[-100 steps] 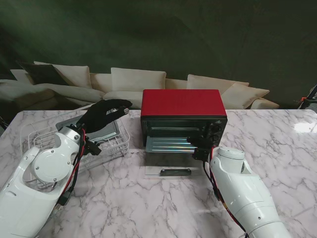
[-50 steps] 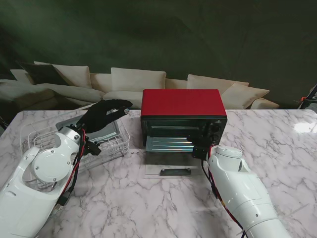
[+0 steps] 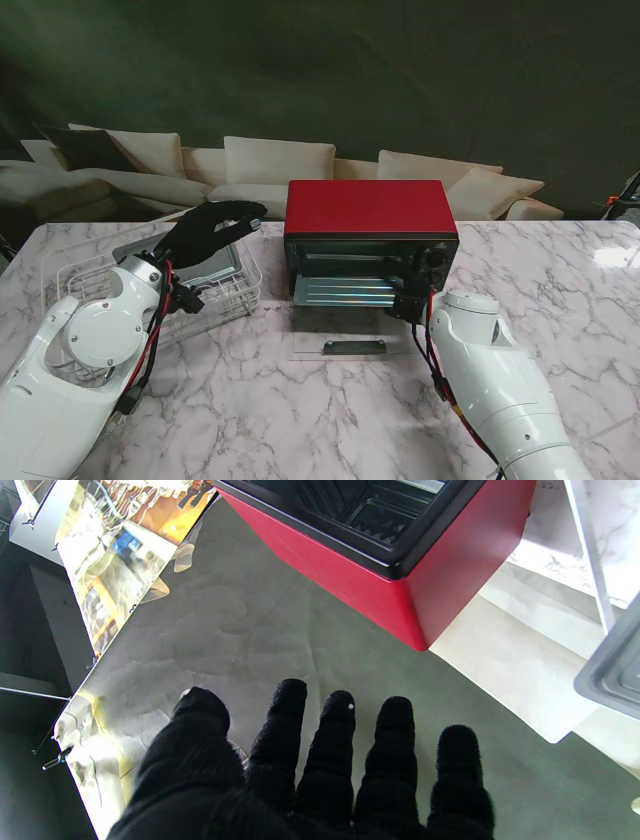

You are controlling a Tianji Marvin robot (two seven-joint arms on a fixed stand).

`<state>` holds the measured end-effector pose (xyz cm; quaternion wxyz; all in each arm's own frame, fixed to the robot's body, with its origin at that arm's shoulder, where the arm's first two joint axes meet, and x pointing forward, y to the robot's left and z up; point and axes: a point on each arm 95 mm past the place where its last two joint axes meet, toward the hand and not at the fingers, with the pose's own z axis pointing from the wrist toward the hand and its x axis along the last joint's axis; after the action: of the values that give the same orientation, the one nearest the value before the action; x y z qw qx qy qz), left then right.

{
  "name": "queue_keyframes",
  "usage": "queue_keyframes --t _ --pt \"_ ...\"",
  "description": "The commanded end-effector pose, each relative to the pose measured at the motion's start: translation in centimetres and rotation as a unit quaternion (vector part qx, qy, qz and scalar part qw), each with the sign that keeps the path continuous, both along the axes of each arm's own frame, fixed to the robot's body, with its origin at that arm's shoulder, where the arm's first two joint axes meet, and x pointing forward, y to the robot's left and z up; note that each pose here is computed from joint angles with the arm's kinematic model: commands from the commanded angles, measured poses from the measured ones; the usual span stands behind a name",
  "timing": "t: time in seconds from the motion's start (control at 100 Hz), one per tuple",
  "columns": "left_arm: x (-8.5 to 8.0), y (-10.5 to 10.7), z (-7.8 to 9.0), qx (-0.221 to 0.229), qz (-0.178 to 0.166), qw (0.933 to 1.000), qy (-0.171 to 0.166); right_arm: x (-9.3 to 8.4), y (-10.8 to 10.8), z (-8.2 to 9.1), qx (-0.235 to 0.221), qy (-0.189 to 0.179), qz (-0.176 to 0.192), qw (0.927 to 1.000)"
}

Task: Slide the trays into the oven

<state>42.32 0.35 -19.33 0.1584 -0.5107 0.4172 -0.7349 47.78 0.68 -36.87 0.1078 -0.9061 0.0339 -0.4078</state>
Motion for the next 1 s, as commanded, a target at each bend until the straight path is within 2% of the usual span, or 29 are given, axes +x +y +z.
queue_keyframes --t 0.0,0.31,0.99 --pt "-0.1 -0.2 0.0 0.003 -0.006 1.0000 0.005 -2.0 -1.0 -3.3 -0.016 0.051 0.002 0.9986" --pt "-0.1 -0.2 0.0 0.002 -0.007 1.0000 0.005 -2.7 -1.8 -3.4 -0.003 0.062 0.024 0.9978" --pt "-0.2 -0.2 0.0 -0.001 -0.005 1.0000 0.004 -4.5 -3.9 -3.5 -0.034 0.087 0.036 0.9950"
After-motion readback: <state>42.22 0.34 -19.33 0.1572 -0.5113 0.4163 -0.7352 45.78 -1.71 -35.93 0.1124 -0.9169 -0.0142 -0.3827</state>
